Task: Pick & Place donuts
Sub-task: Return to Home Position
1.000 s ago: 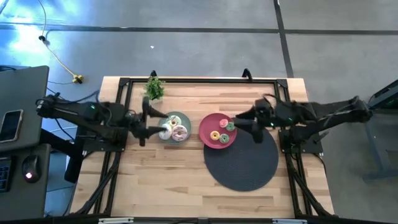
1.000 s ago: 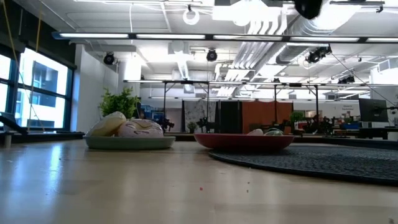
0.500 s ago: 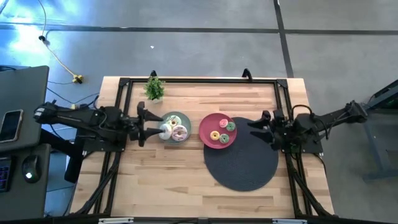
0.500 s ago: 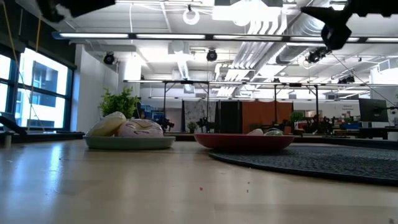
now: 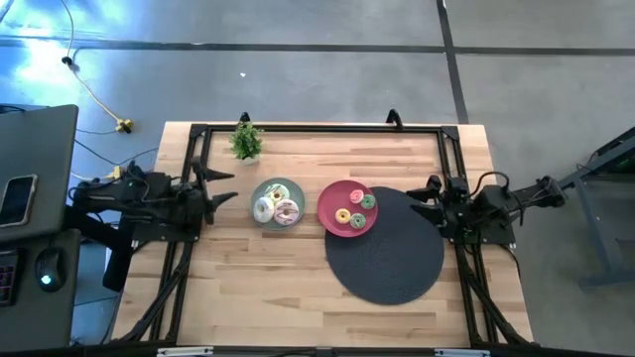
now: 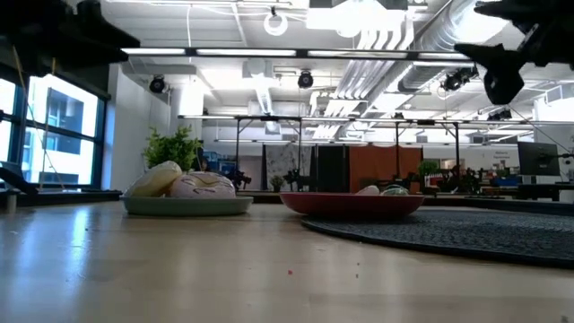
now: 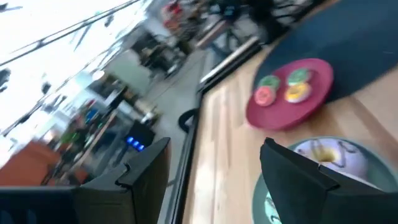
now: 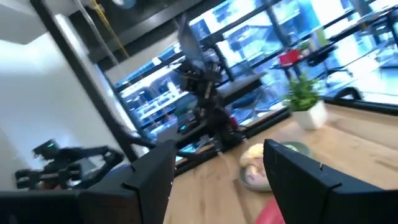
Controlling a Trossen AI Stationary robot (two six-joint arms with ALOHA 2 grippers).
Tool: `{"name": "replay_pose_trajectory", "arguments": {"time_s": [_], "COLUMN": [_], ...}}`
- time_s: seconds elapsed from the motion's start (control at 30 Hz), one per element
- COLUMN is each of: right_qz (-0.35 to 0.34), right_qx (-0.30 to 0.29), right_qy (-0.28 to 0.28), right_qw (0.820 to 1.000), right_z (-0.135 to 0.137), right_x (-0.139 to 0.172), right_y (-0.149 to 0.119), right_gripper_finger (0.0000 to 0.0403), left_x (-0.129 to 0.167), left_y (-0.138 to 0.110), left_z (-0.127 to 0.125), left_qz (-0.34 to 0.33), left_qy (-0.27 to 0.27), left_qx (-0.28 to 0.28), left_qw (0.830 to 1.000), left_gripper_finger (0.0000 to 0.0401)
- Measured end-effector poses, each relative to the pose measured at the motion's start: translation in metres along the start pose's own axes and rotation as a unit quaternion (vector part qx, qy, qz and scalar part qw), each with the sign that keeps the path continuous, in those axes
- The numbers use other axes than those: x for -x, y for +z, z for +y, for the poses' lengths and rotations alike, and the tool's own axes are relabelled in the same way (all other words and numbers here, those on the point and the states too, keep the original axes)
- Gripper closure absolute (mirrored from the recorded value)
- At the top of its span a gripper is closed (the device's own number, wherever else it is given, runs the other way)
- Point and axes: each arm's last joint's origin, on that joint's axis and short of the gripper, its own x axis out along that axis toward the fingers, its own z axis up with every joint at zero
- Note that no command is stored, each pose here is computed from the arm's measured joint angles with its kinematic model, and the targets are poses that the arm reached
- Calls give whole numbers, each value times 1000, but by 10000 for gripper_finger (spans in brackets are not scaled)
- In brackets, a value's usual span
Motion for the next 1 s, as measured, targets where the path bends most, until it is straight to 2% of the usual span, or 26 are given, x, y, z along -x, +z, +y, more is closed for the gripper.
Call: {"name": "replay_pose_trajectory", "arguments": {"time_s": [0.07,0.2,0.4,0.63,0.87,1.0], "right_qz": [3,-8,-17,-4,-4,-4], "right_qx": [13,24,60,109,110,110], "right_qy": [-27,-105,-185,-181,-181,-181], "right_qw": [1000,994,981,977,977,977], "right_z": [-5,-13,-22,-21,-21,-21], "right_x": [-1,-1,0,-1,-1,-1], "right_y": [-7,-15,-24,-24,-24,-24], "right_gripper_finger": [171,171,171,171,171,171], "left_x": [0,-8,-12,-11,-11,-11], "left_y": [-8,-15,-22,-27,-30,-30], "left_z": [-6,-20,-28,-32,-34,-34], "left_qz": [-2,-4,16,39,46,44], "left_qy": [14,-21,-23,-42,-59,-60], "left_qx": [13,17,21,-13,-94,-122], "left_qw": [1000,1000,999,998,993,990], "left_gripper_finger": [164,164,164,164,164,164]}}
